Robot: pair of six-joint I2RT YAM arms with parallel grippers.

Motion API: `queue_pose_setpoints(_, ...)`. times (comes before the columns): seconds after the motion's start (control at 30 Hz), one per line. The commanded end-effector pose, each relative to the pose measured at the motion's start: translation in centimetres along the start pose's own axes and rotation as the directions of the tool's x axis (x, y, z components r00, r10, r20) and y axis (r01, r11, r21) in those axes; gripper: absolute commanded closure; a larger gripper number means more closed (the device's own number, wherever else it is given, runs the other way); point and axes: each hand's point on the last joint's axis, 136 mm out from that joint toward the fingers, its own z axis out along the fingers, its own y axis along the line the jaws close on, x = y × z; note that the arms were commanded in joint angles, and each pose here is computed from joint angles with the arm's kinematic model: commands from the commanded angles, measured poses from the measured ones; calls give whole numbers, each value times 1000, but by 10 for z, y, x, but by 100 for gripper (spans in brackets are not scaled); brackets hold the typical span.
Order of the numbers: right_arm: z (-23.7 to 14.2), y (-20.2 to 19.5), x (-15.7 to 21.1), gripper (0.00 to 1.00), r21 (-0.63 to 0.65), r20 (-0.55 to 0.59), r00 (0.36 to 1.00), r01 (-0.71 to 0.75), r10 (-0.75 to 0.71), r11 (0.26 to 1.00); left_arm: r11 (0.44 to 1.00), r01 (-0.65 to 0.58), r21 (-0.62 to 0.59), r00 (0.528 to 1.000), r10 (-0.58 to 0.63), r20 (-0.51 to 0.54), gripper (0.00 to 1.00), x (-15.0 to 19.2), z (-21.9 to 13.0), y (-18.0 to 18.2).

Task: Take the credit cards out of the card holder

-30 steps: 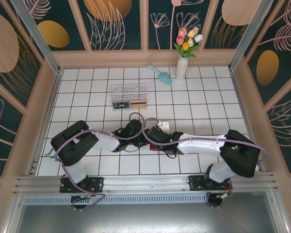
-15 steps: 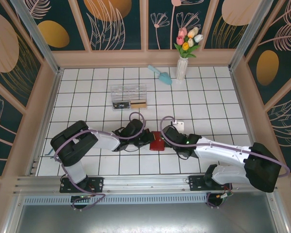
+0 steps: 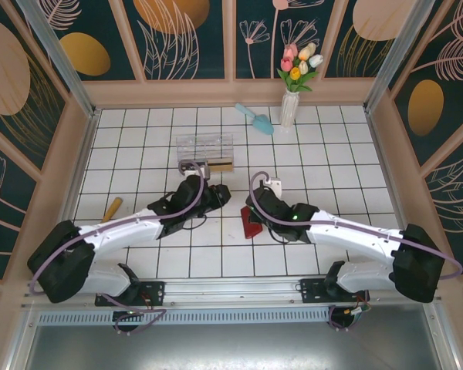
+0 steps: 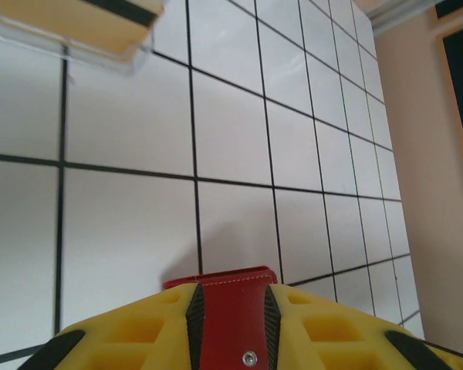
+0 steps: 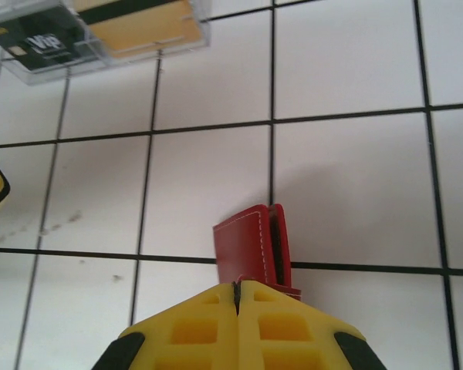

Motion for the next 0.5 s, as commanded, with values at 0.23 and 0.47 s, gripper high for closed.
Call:
queue_pose_setpoints(0.23,-3,19,-13,100,-35,14,1000,5,-5,999,996,-39,-80,999,40,10,79,9,-14,33)
queue_pose_setpoints(0.47,-22,36,-21,100,-98,40,999,8,-4,995,996,-47,-72,999,48,16,82,7,-15,31)
